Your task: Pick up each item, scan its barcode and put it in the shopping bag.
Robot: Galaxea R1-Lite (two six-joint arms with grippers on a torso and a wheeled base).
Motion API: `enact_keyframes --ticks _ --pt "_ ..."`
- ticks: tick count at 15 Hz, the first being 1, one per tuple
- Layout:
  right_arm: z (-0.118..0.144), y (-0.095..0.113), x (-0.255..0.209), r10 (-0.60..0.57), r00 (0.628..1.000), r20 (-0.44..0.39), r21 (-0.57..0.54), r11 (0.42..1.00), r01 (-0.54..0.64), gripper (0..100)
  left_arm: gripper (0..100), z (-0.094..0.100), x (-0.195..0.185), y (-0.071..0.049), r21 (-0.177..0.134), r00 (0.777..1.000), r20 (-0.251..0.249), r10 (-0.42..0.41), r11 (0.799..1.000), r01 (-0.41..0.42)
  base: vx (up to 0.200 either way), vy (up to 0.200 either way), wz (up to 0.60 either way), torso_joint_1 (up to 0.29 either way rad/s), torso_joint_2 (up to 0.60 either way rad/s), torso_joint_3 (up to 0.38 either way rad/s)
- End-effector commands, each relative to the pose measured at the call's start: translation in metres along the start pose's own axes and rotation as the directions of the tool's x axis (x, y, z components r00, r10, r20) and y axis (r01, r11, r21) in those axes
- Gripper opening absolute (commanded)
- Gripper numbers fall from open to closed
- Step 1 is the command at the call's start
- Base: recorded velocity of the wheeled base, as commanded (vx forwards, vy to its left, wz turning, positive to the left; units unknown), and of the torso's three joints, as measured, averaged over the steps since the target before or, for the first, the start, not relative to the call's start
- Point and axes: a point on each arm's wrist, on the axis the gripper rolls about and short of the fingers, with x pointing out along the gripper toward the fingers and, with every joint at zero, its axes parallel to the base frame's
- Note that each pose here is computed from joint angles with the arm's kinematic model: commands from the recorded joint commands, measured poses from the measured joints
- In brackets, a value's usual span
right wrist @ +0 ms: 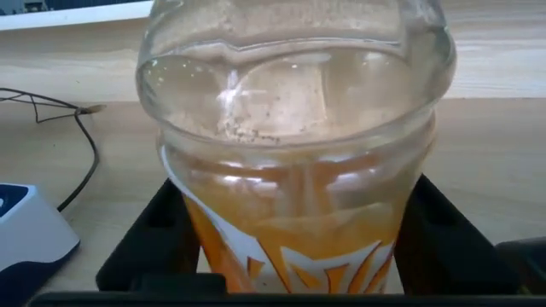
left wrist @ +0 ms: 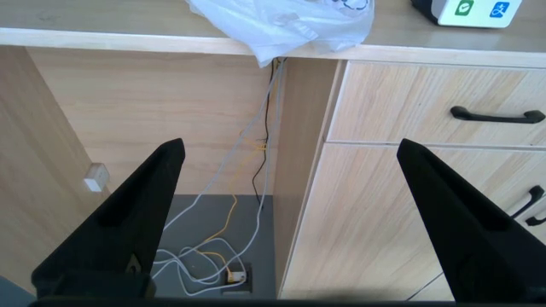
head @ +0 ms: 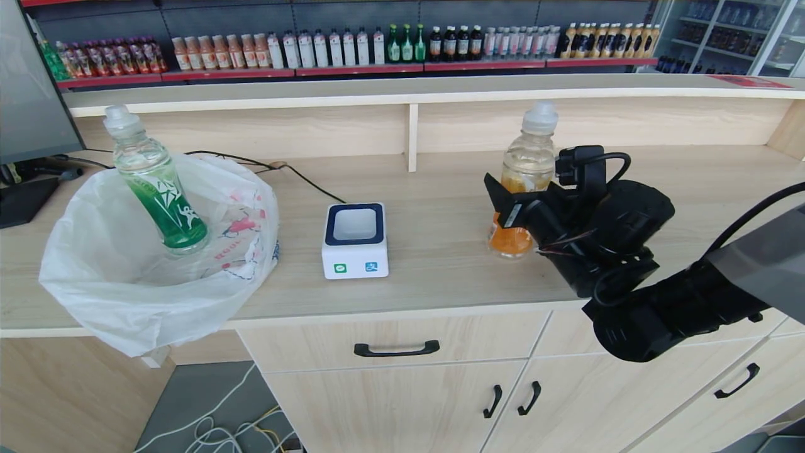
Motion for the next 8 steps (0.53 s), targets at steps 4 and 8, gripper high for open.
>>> enact_keyframes --ticks 4,8 --pt "-0.0005 0.0002 -0.0006 0.000 1.000 0.001 -0.001 1.000 0.000 0 100 -0.0001 0.0000 0.0000 0.002 1.000 0.000 0.000 1.000 0.000 0.000 0.000 0.00 0.000 0.00 0.000" --pt "0.0052 0.0012 -0.0011 0.003 1.000 0.016 0.003 1.000 -0.003 0 100 -0.0001 0.0000 0.0000 0.002 1.000 0.000 0.000 1.000 0.000 0.000 0.000 0.00 0.000 0.00 0.000"
